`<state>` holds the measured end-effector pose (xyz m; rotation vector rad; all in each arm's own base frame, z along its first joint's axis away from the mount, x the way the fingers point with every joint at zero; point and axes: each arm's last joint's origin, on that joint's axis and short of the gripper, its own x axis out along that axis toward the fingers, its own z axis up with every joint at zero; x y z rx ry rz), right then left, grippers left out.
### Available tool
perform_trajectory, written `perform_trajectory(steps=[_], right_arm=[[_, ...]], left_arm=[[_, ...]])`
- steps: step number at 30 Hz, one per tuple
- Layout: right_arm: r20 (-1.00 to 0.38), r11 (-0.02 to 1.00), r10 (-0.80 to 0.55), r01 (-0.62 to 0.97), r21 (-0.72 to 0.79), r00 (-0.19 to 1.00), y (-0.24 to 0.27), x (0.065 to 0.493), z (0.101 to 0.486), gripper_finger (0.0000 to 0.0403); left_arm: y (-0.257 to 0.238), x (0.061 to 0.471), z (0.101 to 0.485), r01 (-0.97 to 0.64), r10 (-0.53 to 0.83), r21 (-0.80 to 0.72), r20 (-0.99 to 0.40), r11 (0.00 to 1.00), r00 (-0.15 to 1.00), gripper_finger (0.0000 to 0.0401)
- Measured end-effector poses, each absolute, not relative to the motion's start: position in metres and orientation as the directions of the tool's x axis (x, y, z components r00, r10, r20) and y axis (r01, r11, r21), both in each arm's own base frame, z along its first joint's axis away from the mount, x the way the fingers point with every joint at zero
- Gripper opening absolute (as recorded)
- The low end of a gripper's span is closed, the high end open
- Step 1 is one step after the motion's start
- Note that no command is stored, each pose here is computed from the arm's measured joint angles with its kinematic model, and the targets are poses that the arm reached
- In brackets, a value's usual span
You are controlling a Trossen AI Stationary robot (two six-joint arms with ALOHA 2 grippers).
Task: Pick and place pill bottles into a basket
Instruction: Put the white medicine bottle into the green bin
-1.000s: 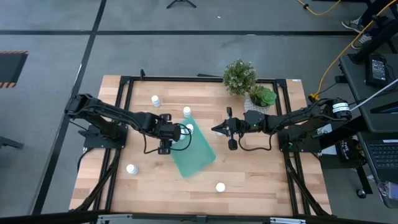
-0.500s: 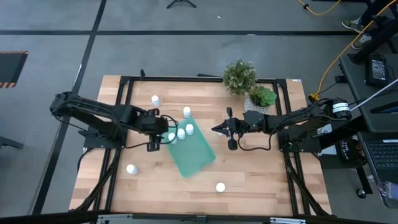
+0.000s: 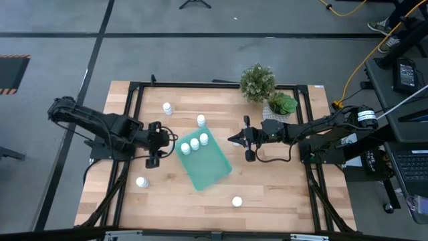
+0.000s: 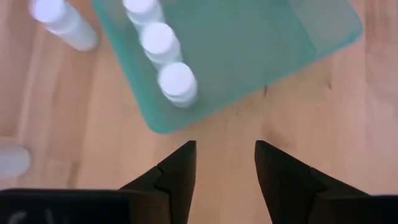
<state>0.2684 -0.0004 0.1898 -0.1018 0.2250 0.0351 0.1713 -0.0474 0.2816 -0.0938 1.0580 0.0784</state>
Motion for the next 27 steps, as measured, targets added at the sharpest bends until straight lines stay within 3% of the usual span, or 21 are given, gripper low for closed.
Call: perform_trajectory(steps=[10,16,27], right_arm=[[-0.224,0.994,0.024,-0.046,-0.096,0.974,0.000,0.268,0.190,0.0012],[-0.224,0.994,0.024,-0.046,-0.097,0.974,0.000,0.268,0.190,0.0012],[-0.223,0.994,0.023,-0.047,-0.100,0.975,0.000,0.268,0.190,0.0012]], left_arm=[[-0.069,0.163,0.267,0.245,-0.146,-0.049,-0.907,0.968,0.395,0.0133],[-0.080,0.162,0.268,0.348,-0.232,-0.090,-0.890,0.933,0.393,0.0118],[-0.090,0.157,0.269,0.468,-0.259,-0.056,-0.888,0.882,0.381,0.0094]])
